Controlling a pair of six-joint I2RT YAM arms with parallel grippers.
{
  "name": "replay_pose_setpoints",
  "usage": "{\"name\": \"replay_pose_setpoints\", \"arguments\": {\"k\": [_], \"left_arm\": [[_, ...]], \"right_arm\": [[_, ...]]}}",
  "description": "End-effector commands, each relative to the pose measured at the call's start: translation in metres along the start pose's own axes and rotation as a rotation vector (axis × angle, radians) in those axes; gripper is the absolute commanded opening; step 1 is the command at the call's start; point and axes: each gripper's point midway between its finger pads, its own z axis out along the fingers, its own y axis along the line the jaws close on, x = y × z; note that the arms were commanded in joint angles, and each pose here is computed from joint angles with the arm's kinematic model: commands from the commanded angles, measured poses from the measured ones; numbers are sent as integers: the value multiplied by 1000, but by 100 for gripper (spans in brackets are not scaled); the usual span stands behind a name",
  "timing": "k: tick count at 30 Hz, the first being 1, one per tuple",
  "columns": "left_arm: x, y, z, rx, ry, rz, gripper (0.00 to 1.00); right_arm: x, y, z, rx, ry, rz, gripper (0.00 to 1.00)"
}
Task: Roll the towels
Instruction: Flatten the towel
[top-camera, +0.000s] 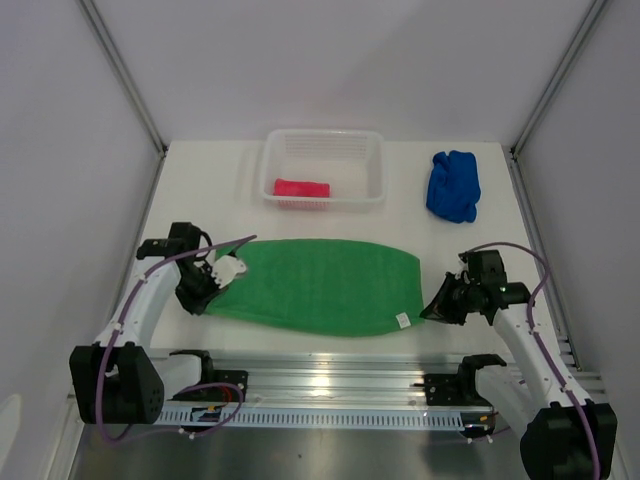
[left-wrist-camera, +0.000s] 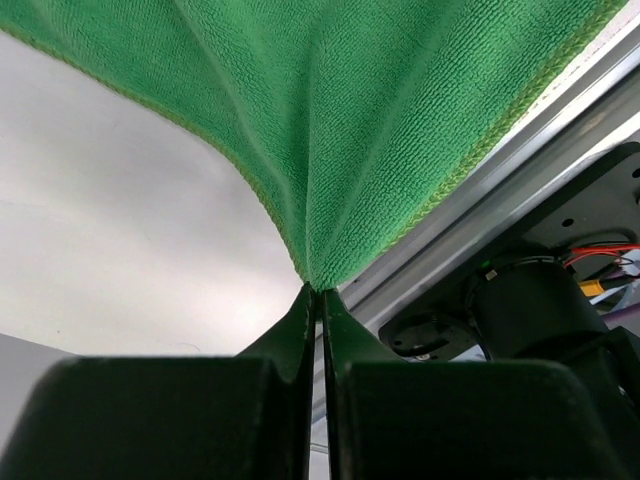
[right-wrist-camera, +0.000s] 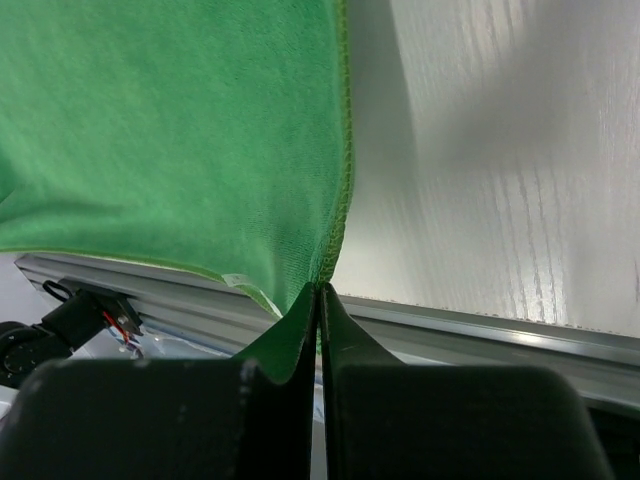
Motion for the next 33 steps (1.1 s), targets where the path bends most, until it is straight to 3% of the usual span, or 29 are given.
{"name": "replay_pose_setpoints", "arguments": {"k": [1,11,14,16,17,18,20,22,25,26,28,29,31,33], "left_arm": [[0,4,5,-9,-15,39,1],[24,-13,33,49,61,64,2],[26,-15,35,57,67,64,6],[27,-16,36,64,67,62,16],[27,-17,36,65,68,60,33],[27,-17,35,65,70,60,39],[28,-19,33,73,78,62,48],[31,-24,24,98,92,61,51],[26,-28,1,125,88,57,58],[14,-18,-15,89,51,63,66],[6,-12,-25,69,25,52,66],[-10,5,-32,11,-24,25,67],[-37,30,-44,-59,-118,-26,68],[-58,63,-34,-110,-153,-174,66]], "right_arm": [[-2,1,4,0,-13,6,0],[10,-15,13,110,9,29,0],[11,-16,13,130,10,32,6],[11,-17,13,141,7,28,24],[11,-19,12,150,6,34,34],[10,-19,11,158,0,35,41],[8,-18,7,163,-10,49,48],[2,-14,1,159,-45,41,55],[-21,0,-15,150,-140,14,61],[-37,12,-21,121,-197,-11,62],[-61,19,-18,103,-251,-29,64],[-82,37,-16,15,-301,-53,64],[-106,38,2,-26,-293,-25,60],[-143,47,8,-108,-345,-10,57]]}}
